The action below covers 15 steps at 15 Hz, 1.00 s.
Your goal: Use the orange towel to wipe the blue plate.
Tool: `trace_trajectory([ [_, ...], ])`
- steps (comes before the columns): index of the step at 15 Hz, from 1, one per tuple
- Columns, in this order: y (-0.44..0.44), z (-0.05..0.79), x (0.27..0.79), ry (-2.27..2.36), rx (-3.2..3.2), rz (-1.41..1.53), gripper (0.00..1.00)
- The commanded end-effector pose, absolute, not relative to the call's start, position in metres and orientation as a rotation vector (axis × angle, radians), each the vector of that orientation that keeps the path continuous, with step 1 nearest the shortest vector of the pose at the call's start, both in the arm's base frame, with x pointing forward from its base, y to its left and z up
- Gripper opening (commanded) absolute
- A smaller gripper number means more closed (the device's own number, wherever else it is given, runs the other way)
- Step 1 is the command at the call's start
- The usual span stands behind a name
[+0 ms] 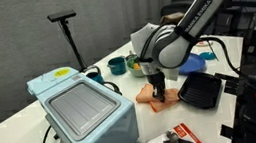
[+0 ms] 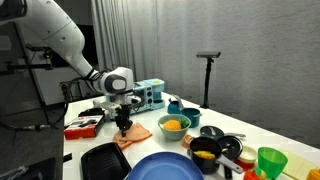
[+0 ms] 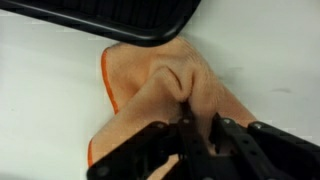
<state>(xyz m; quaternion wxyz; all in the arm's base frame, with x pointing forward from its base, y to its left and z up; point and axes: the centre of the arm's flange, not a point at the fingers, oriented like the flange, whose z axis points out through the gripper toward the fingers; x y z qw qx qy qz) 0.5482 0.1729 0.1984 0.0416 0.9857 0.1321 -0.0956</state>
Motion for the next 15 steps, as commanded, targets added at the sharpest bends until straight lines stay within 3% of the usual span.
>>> trace_trajectory([
  [1, 0.167, 0.214, 0.564, 0.401, 2.975, -0.272, 0.0],
  [8, 0.117, 0.3, 0.556, 0.297, 2.961, -0.167, 0.01],
  [15, 0.015, 0.385, 0.49, -0.151, 2.966, 0.005, 0.01],
])
